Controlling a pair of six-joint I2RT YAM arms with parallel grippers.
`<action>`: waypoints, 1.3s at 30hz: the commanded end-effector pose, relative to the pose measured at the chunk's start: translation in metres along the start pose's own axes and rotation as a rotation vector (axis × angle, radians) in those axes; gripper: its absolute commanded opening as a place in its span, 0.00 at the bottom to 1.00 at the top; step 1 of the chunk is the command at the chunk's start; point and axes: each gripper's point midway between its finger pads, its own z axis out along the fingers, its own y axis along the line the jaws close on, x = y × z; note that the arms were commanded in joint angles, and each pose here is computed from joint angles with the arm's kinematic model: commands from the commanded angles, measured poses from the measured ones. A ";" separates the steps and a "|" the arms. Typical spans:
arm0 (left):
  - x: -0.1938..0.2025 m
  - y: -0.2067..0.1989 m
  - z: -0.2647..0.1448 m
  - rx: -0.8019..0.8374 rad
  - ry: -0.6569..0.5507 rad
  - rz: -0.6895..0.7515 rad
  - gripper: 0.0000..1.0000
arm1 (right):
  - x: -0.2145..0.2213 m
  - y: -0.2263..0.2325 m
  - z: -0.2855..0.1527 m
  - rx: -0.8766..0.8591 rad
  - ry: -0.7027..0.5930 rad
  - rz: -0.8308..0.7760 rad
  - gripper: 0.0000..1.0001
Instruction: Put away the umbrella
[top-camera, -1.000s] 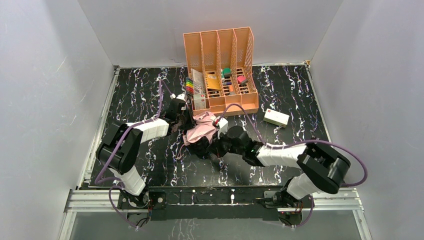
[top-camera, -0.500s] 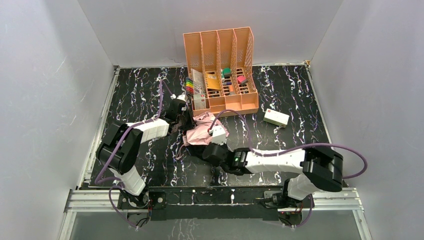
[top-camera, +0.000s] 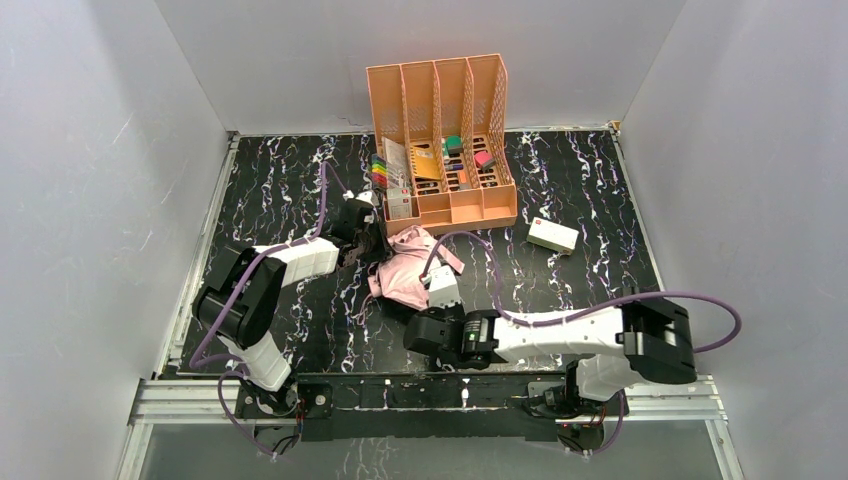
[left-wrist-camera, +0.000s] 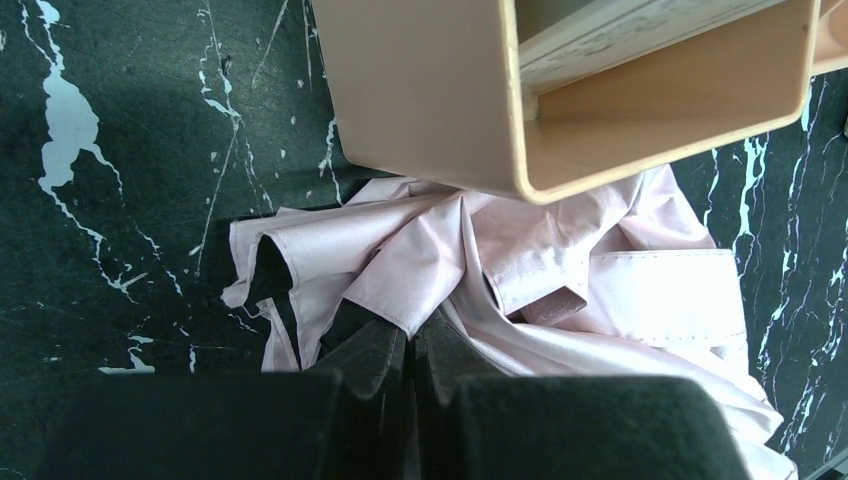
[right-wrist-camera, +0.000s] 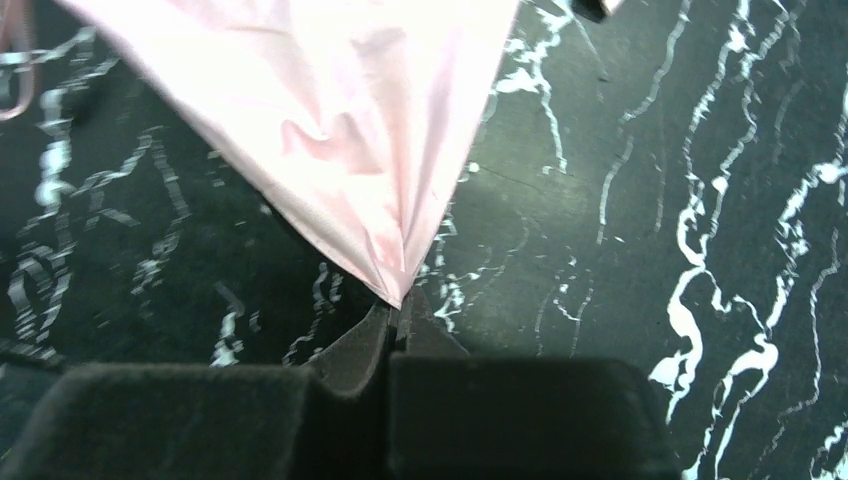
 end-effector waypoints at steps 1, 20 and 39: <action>0.030 0.039 0.003 -0.135 0.084 0.017 0.00 | -0.024 0.035 -0.029 -0.236 -0.060 -0.076 0.04; 0.029 0.037 0.004 -0.127 0.092 0.021 0.00 | -0.047 0.021 -0.037 -0.501 -0.126 -0.053 0.80; 0.032 0.006 0.006 0.075 0.131 0.148 0.00 | -0.186 0.024 0.034 -0.846 -0.121 -0.085 0.17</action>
